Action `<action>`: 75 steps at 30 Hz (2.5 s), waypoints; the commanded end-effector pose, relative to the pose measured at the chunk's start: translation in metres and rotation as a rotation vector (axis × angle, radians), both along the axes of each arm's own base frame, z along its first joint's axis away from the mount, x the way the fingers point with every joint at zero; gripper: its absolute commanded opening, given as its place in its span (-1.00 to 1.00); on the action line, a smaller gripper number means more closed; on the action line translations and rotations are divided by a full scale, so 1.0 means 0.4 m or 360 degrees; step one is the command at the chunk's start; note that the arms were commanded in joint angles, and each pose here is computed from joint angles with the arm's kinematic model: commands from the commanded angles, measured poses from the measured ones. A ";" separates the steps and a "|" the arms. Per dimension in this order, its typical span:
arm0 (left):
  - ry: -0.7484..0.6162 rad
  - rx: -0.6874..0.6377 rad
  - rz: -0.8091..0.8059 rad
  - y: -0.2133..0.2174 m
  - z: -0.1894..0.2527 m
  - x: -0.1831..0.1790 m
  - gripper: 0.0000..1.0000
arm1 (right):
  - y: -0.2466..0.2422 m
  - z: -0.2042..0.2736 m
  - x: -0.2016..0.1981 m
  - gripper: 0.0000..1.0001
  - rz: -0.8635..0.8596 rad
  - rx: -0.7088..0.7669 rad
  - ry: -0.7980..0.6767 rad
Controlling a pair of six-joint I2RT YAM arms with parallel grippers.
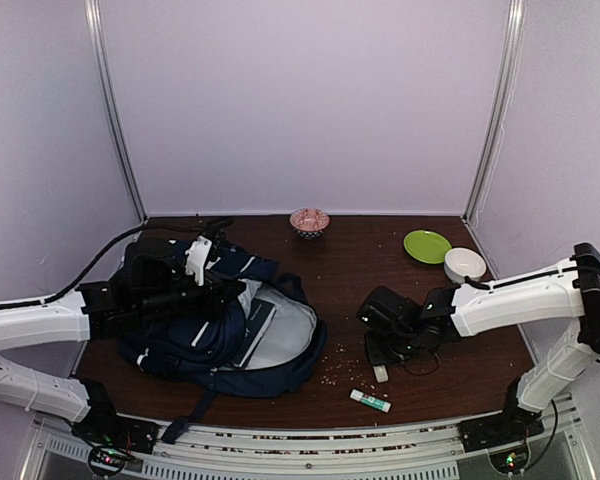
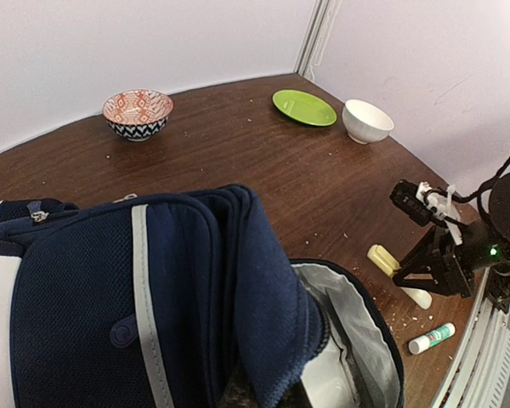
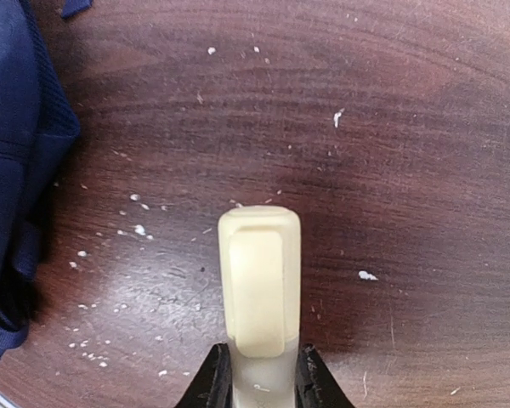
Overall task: Pack the student bag
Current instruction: Pick up the stationery from the center of the board.
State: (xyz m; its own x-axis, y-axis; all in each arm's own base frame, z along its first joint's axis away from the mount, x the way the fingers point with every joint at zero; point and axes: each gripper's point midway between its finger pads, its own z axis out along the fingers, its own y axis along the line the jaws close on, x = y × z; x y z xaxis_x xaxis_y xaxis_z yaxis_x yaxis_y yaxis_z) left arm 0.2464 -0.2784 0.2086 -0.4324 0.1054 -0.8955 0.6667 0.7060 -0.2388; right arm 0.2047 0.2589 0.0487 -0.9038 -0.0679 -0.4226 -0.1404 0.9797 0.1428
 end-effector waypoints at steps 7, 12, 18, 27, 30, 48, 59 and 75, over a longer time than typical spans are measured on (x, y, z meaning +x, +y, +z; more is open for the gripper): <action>0.0047 0.0131 0.0141 0.052 -0.052 0.012 -1.00 | -0.005 -0.028 0.006 0.00 0.0023 -0.0102 0.0041; 0.0045 0.0132 0.0133 0.051 -0.048 0.007 -1.00 | -0.017 -0.024 -0.005 0.03 0.0117 -0.0180 0.0073; 0.0051 0.0137 0.0133 0.052 -0.052 0.004 -1.00 | -0.033 -0.056 -0.036 -0.05 0.0224 -0.0251 0.0163; 0.0055 0.0138 0.0134 0.049 -0.049 0.005 -1.00 | -0.015 -0.087 -0.042 -0.22 0.0238 -0.0218 0.0207; 0.0050 0.0130 0.0134 0.049 -0.041 0.004 -1.00 | -0.017 -0.099 -0.045 -0.29 0.0232 -0.0215 0.0217; -0.0017 0.0027 0.0121 0.036 0.040 0.009 -1.00 | 0.013 0.112 -0.019 -0.58 0.0229 0.0158 -0.0080; -0.0014 -0.0129 0.0058 -0.013 0.055 0.017 -1.00 | 0.111 0.319 -0.020 -0.60 0.0260 0.0643 -0.0175; -0.0041 -0.0227 0.0069 -0.004 0.075 0.003 -1.00 | 0.510 0.312 -0.016 -0.58 0.0441 0.1138 0.0248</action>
State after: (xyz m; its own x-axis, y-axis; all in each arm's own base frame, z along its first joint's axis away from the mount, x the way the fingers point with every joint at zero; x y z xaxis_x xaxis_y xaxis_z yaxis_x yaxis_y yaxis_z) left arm 0.2427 -0.2868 0.2227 -0.4538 0.0312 -0.8906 0.6587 0.6848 -0.3117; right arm 0.1985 0.4323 0.1677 -0.9271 -0.0642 -0.3694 -0.3206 0.6462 0.6925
